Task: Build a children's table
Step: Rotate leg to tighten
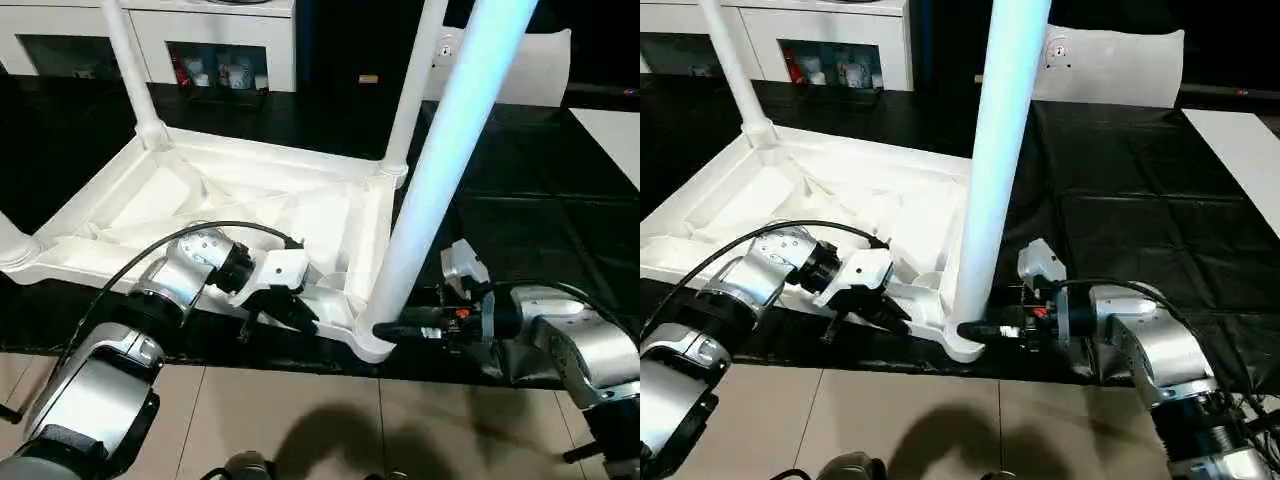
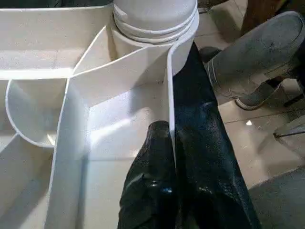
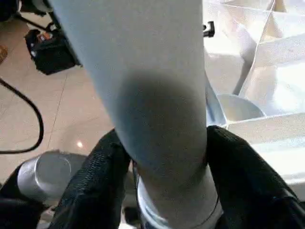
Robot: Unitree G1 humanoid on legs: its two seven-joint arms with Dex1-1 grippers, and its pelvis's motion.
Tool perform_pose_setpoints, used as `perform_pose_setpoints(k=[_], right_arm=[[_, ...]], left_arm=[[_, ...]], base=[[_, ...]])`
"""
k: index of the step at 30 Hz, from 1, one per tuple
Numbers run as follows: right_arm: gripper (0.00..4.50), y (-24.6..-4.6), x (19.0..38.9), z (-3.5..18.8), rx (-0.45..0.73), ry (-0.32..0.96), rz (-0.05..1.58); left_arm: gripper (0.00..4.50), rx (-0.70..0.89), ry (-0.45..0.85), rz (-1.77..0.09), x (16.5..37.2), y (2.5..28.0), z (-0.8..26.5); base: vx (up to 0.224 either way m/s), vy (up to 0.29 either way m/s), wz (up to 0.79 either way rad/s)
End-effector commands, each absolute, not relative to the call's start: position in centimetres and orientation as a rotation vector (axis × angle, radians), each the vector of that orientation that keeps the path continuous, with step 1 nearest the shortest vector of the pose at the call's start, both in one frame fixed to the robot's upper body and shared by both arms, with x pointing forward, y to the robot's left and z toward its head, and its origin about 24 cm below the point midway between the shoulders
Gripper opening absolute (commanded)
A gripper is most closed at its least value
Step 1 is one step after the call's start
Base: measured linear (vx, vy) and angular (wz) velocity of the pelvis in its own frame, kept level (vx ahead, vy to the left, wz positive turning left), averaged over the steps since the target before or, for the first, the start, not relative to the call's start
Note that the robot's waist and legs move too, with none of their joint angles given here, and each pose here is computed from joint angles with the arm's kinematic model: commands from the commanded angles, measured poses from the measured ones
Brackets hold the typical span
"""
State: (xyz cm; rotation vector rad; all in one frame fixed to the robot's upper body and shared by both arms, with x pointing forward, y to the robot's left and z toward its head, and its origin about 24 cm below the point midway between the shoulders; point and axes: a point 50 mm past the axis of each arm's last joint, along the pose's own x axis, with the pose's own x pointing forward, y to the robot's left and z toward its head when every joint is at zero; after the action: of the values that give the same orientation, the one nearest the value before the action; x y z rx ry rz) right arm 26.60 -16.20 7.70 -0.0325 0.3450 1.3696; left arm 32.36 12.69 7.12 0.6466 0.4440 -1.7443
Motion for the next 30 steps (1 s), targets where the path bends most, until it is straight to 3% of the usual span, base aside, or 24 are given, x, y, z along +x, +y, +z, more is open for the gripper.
perform_pose_setpoints(k=[1, 7, 11, 12, 13, 14, 20, 25, 26, 30], right_arm=[[2.33, -16.0, 26.6, 7.9, -0.02, 0.332, 1.377], [2.0, -15.3, 26.0, 7.7, 0.035, 0.323, 1.362], [1.99, -14.4, 26.1, 7.1, 0.044, 0.304, 1.231], [1.98, -13.7, 27.0, 6.5, 0.049, 0.298, 1.071], [1.97, -13.7, 27.0, 6.5, 0.049, 0.298, 1.071], [1.97, -12.9, 28.2, 6.2, 0.095, 0.3, 0.914], [1.95, -10.4, 31.3, 5.6, 0.224, 0.342, 0.532], [1.95, -9.4, 32.9, 5.8, 0.197, 0.345, 0.404], [2.51, -9.2, 33.2, 6.0, 0.197, 0.331, 0.394], [2.85, -9.1, 33.8, 6.8, 0.197, 0.268, 0.368]], left_arm=[[0.0, 0.703, 0.405, -1.79, 32.4, 11.9, 8.0], [0.0, 0.634, 0.401, -1.714, 33.0, 11.5, 8.1], [0.0, 0.567, 0.379, -1.629, 33.5, 10.7, 8.2], [0.0, 0.529, 0.377, -1.542, 33.9, 9.8, 8.0], [0.0, 0.529, 0.377, -1.542, 33.9, 9.8, 8.0], [0.0, 0.48, 0.367, -1.457, 34.3, 8.9, 7.8], [0.0, 0.381, 0.352, -1.193, 35.9, 6.4, 8.1], [0.0, 0.367, 0.327, -1.078, 36.7, 5.6, 8.8], [0.0, 0.37, 0.319, -1.071, 36.8, 5.5, 8.9], [0.0, 0.417, 0.316, -1.071, 36.8, 5.8, 8.8]], base=[[0.0, 0.0, 0.0], [0.0, 0.0, 0.0], [0.0, 0.0, 0.0], [0.0, 0.0, 0.0], [0.0, 0.0, 0.0], [0.0, 0.0, 0.0], [0.0, 0.0, 0.0], [0.0, 0.0, 0.0], [0.0, 0.0, 0.0], [0.0, 0.0, 0.0]])
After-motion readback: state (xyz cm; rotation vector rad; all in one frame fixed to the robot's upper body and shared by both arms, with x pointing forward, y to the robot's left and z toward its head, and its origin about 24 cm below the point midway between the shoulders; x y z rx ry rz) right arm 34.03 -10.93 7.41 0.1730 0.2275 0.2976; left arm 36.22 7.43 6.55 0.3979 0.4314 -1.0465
